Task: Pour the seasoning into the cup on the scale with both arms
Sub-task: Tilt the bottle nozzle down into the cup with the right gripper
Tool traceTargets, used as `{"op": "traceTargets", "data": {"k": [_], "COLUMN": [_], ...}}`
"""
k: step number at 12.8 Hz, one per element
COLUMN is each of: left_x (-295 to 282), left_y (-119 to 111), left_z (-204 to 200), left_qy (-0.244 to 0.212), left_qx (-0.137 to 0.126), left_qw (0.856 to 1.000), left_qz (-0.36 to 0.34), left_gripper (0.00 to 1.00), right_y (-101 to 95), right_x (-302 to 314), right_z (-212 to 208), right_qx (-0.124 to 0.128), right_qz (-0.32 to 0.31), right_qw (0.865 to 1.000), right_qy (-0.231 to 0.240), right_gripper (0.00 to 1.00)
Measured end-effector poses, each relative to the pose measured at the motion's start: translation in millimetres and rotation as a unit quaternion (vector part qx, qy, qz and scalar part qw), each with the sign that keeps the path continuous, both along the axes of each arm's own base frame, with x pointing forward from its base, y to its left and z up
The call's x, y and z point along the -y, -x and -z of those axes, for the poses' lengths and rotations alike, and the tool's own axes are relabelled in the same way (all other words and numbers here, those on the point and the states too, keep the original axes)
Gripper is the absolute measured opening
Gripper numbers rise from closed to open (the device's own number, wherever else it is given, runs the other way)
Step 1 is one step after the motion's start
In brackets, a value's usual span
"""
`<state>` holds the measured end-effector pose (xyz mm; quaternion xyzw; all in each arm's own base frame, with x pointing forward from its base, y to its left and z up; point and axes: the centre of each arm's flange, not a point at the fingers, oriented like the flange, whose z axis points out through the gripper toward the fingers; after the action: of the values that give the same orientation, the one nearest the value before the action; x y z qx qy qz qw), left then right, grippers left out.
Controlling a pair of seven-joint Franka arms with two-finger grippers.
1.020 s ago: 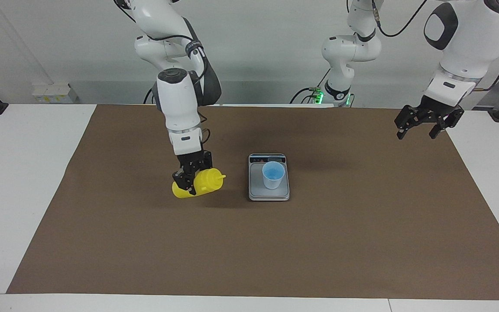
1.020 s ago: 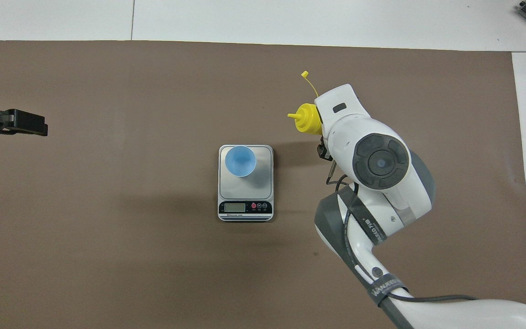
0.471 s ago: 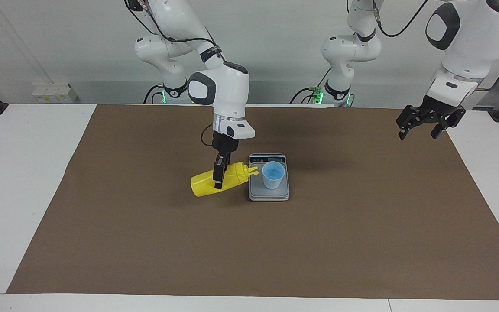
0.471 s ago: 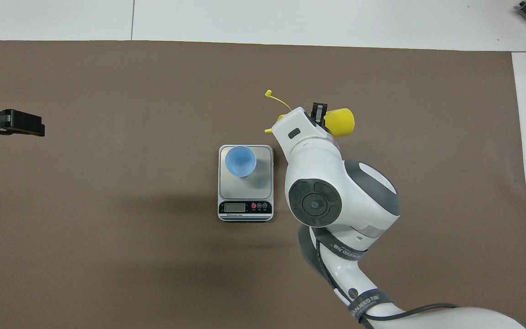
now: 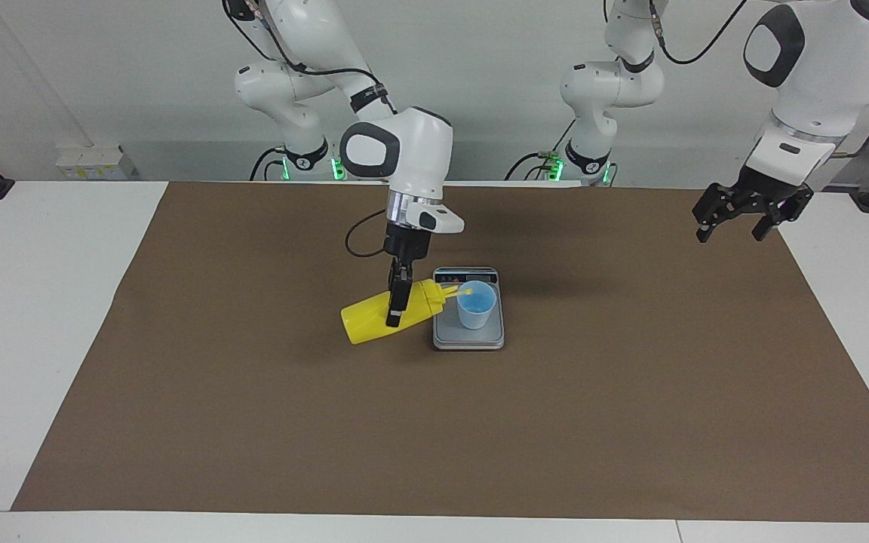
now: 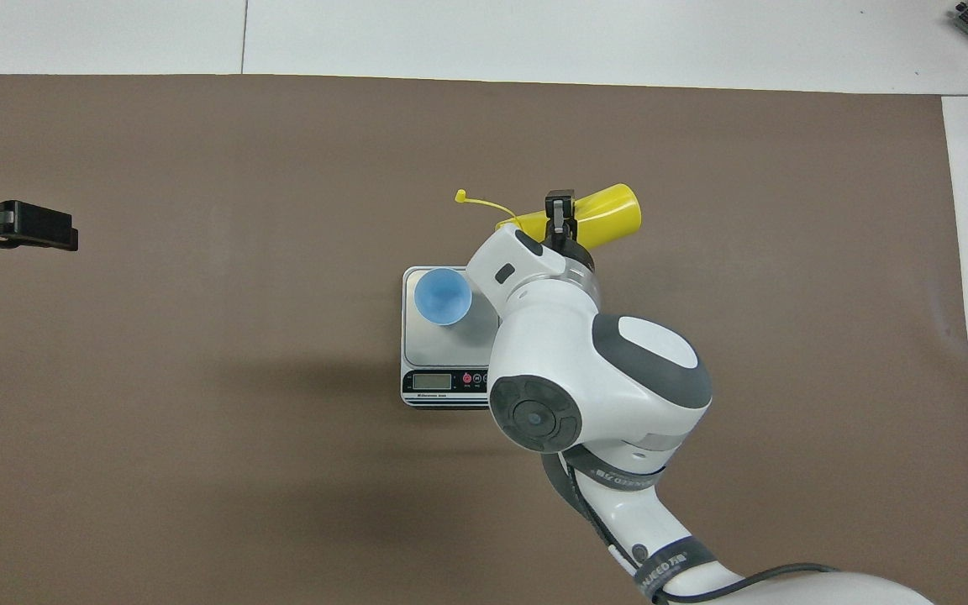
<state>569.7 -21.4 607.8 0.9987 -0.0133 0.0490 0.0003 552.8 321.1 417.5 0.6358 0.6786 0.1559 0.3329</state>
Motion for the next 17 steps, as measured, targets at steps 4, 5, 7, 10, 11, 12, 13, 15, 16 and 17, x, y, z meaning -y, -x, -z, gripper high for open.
{"op": "traceTargets", "data": {"k": [4, 5, 7, 10, 11, 12, 13, 15, 16, 17], "left_x": [-0.1, -0.1, -0.1, -0.1, -0.1, -0.1, -0.1, -0.1, -0.1, -0.1], "left_y": [0.0, 0.0, 0.0, 0.0, 0.0, 0.0, 0.0, 0.0, 0.0, 0.0], "left_z": [0.0, 0.0, 0.0, 0.0, 0.0, 0.0, 0.1, 0.1, 0.1, 0.1], "left_qy": [0.000, 0.000, 0.000, 0.000, 0.000, 0.000, 0.000, 0.000, 0.000, 0.000], "left_qx": [0.000, 0.000, 0.000, 0.000, 0.000, 0.000, 0.000, 0.000, 0.000, 0.000], "left_qw": [1.000, 1.000, 1.000, 1.000, 1.000, 1.000, 1.000, 1.000, 1.000, 1.000], "left_qz": [0.000, 0.000, 0.000, 0.000, 0.000, 0.000, 0.000, 0.000, 0.000, 0.000], "left_gripper": [1.00, 1.00, 1.00, 1.00, 1.00, 1.00, 1.00, 1.00, 1.00, 1.00], "right_y": [12.9, 17.4, 25.9, 35.5, 38.8, 41.9, 43.7, 43.7, 43.4, 43.4], "right_x": [-18.6, -24.6, -35.8, -50.0, -54.5, -58.4, -60.8, -60.8, -60.5, -60.4], "right_z": [6.8, 9.4, 15.3, 27.4, 33.1, 38.1, 41.8, 42.6, 42.6, 42.6], "right_qx": [0.029, 0.036, 0.052, 0.091, 0.102, 0.108, 0.110, 0.110, 0.110, 0.111], "right_qz": [-0.042, -0.042, -0.039, -0.040, -0.034, -0.027, -0.025, -0.023, -0.023, -0.023], "right_qw": [0.996, 0.995, 0.992, 0.985, 0.983, 0.982, 0.982, 0.982, 0.982, 0.982], "right_qy": [0.076, 0.087, 0.108, 0.144, 0.151, 0.153, 0.154, 0.154, 0.154, 0.154], "right_gripper": [0.47, 0.47, 0.47, 0.47, 0.47, 0.47, 0.47, 0.47, 0.47, 0.47]}}
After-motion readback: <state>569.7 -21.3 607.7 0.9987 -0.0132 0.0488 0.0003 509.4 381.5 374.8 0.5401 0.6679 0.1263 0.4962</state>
